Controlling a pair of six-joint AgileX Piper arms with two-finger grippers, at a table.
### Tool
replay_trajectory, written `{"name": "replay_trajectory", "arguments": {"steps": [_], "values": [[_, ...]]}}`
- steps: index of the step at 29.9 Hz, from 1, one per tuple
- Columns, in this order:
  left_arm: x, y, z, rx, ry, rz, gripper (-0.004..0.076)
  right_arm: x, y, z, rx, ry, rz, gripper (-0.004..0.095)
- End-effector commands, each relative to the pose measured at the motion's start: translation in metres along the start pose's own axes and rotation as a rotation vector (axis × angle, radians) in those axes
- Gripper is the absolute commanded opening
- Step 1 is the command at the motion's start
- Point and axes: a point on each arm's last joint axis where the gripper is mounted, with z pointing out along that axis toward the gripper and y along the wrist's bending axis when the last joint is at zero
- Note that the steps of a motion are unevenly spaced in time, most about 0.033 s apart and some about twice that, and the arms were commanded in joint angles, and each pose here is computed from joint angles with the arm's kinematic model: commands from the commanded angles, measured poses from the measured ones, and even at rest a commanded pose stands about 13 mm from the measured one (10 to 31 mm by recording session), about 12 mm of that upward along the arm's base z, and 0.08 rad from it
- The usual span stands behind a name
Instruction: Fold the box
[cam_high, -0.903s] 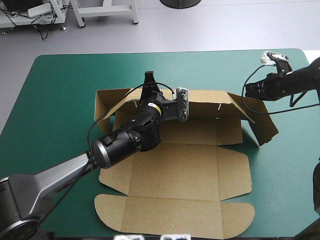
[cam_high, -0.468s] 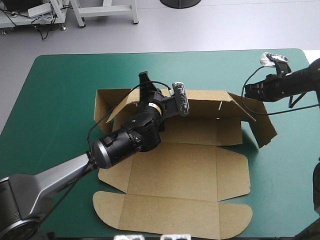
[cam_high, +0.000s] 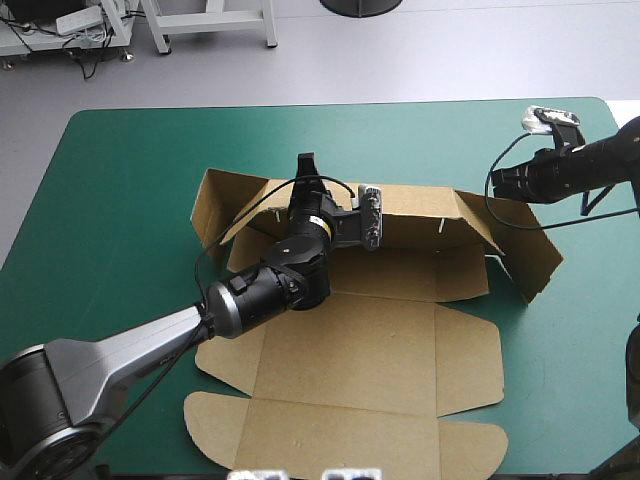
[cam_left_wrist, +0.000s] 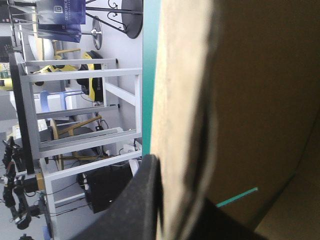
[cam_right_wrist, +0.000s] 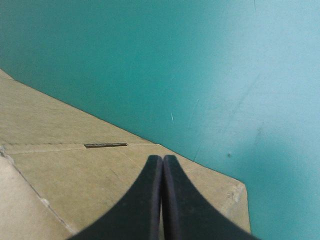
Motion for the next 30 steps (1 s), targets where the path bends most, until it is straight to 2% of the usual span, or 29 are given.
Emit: {"name": "replay_trajectory", "arguments": {"steps": [1,5,11,22,26,30], "values": [[0.001,0.009,-0.006,-0.041,-0.011,-0.011,-0.001,-0.001,0.009,-0.022,0.045,-0.04,-0.042,-0.0017],[0.002,0.009,-0.002,-0.063,0.011,0.02,-0.001,0.003,-0.002,-0.028,0.073,-0.024,-0.008,-0.0017],[0.015,0.015,0.007,-0.064,0.045,-0.16,-0.001,0.009,-0.011,-0.04,0.079,-0.01,0.034,-0.0018],[0.02,0.018,0.011,-0.063,0.056,-0.187,-0.001,0.0,-0.003,-0.038,-0.037,-0.094,0.015,-0.0018],[0.02,0.017,0.011,-0.063,0.059,-0.192,-0.001,-0.013,-0.008,-0.034,-0.043,-0.22,0.059,-0.0018],[0.02,0.018,0.011,-0.063,0.055,-0.191,-0.001,-0.016,-0.013,-0.025,-0.07,-0.225,0.078,-0.0018]]}}
